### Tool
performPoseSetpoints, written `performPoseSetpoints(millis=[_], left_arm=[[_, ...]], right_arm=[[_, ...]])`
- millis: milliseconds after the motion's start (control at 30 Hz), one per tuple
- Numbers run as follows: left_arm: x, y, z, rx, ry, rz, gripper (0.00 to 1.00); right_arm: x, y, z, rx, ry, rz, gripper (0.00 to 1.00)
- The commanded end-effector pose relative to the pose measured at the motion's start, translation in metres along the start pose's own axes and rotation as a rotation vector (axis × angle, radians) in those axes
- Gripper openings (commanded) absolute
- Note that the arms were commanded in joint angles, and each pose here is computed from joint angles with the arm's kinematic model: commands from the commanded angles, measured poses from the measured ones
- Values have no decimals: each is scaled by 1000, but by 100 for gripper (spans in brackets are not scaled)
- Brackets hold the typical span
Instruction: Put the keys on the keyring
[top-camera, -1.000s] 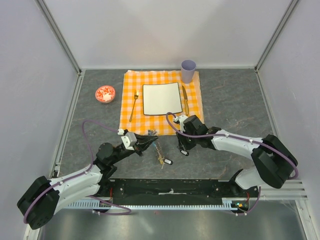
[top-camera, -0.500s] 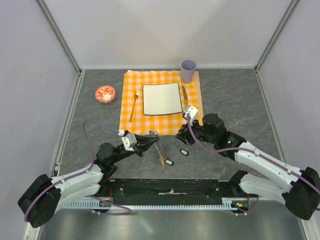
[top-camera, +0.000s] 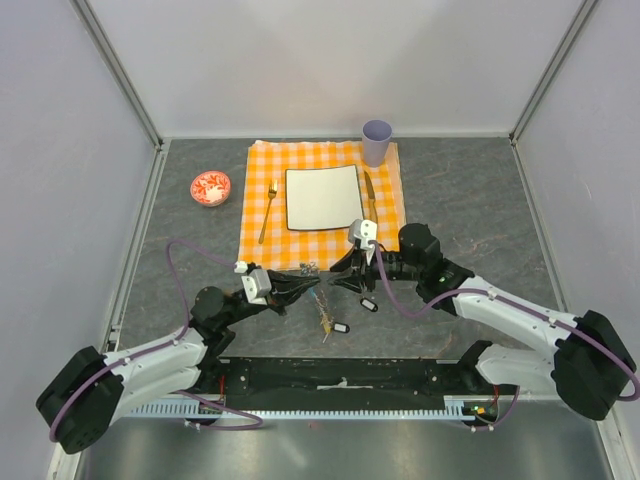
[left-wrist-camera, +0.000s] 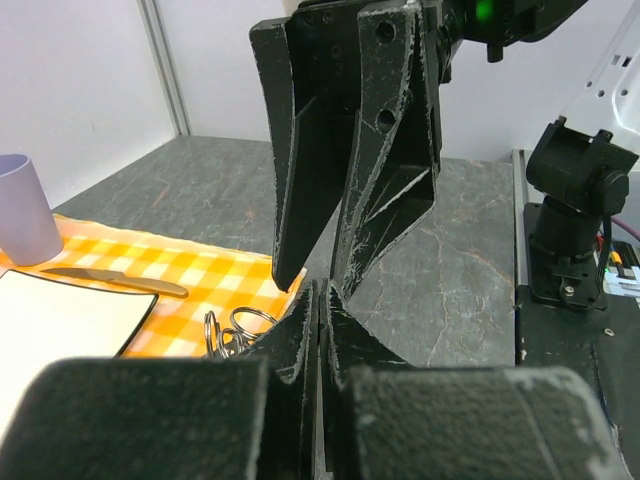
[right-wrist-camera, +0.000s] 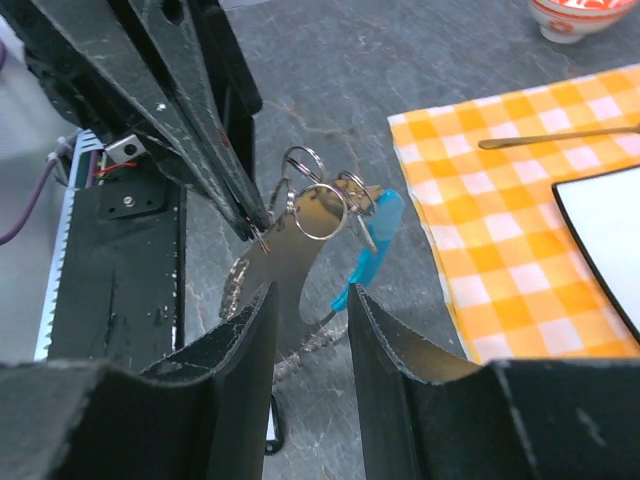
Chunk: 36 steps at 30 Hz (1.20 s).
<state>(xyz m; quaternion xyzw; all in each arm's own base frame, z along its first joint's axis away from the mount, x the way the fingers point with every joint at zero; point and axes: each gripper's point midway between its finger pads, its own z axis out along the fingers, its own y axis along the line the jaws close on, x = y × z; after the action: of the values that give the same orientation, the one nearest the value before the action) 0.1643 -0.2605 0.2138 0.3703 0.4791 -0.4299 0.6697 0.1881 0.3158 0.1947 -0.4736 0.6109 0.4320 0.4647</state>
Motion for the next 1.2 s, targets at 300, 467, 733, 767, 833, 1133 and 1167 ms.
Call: performPoseSetpoints(millis=[300,467,733,767,833,1133,1167], left_arm=[[-32,-6,7,45,-121,24,2],[-33,-8,6,50,-126,21,2],[-34,-8,6,53,-130,19,2],[-35,-8,6,54,-132,19,2],[-35,-8,6,53,-133,18,2],[-28,7,4,-26,-40,74,23],[-17,11,1,-42,17,81,27]], right_arm=[[-32,23,9,-186,-122,-83,39],[-30,24,11,-196,-120,-77,36],[-32,29,13,-228,-128,-71,17],[-31,28,14,-230,-126,-69,13],[-29,30,14,-241,-119,-59,0],[-18,13,0,-109,39,-93,0],[-23,9,0,-88,43,-102,0]])
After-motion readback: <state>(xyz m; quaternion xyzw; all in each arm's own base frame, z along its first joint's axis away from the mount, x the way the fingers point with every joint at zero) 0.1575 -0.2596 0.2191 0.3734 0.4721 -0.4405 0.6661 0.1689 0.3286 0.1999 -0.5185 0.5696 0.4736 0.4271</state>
